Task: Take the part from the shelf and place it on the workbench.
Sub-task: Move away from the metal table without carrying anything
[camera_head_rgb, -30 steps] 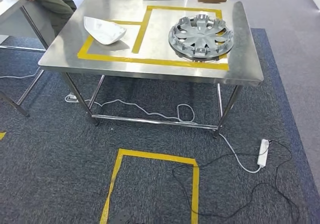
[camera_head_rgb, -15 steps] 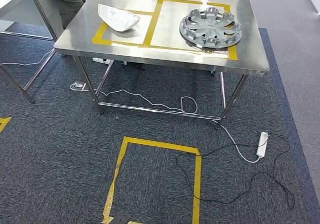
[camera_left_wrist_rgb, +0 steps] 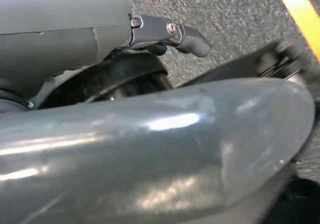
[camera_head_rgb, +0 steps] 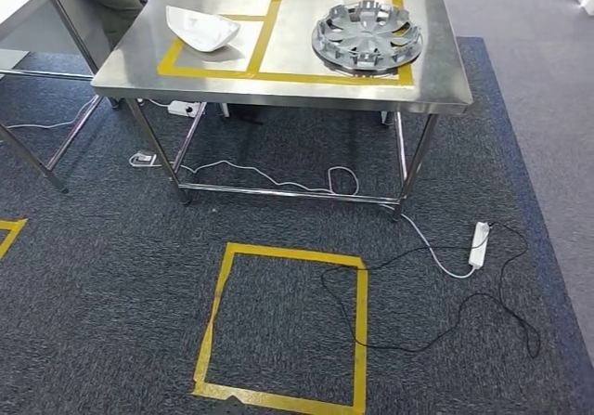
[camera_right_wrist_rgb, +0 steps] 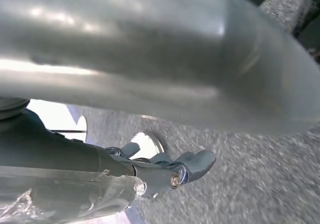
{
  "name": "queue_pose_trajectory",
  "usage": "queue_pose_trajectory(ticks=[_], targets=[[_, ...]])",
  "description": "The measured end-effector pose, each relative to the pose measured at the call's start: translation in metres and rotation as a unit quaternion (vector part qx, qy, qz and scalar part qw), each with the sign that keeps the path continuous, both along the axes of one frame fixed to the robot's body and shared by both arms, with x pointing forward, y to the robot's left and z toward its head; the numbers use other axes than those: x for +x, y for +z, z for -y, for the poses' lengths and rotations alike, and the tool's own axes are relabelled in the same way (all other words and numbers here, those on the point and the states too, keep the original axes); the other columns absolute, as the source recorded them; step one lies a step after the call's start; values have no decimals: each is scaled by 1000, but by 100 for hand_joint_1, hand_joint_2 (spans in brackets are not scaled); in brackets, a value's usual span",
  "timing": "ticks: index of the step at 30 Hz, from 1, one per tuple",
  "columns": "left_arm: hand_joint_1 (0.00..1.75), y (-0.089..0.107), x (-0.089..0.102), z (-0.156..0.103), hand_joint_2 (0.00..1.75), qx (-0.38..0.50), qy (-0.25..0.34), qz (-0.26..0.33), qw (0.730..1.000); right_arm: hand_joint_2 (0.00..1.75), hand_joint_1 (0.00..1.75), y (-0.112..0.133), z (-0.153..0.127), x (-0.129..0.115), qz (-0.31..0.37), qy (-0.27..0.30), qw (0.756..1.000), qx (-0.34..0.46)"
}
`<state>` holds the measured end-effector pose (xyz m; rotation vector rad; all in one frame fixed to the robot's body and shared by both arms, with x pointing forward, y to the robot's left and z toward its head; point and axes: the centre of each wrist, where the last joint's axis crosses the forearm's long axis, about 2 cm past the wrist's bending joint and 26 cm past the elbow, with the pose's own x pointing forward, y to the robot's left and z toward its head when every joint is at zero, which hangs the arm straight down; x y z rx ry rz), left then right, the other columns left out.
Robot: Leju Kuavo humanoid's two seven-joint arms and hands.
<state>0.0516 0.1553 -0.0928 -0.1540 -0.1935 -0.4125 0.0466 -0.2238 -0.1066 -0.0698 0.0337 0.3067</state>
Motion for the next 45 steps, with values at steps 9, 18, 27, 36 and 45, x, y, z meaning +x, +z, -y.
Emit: queue_pose_trajectory(ticks=[9, 18, 27, 36, 45], targets=[[0, -1, 0, -4, 0, 25, -9, -14, 1000, 0, 0, 0, 0, 1, -1, -3, 1000, 4], [0, -1, -3, -4, 0, 22, -3, -31, 999, 0, 0, 0, 0, -2, 1, -7, 1000, 6], [0, -1, -1, -5, 0, 20, -1, -6, 1000, 0, 0, 0, 1, -1, 8, -12, 1000, 3], [0, -2, -3, -6, 0, 23, -6, -10, 1000, 0, 0, 0, 1, -3, 7, -23, 1000, 4], [0, 0, -2, 0, 0, 27, -20, -7, 999, 0, 0, -1, 2, -5, 5, -38, 999, -1]])
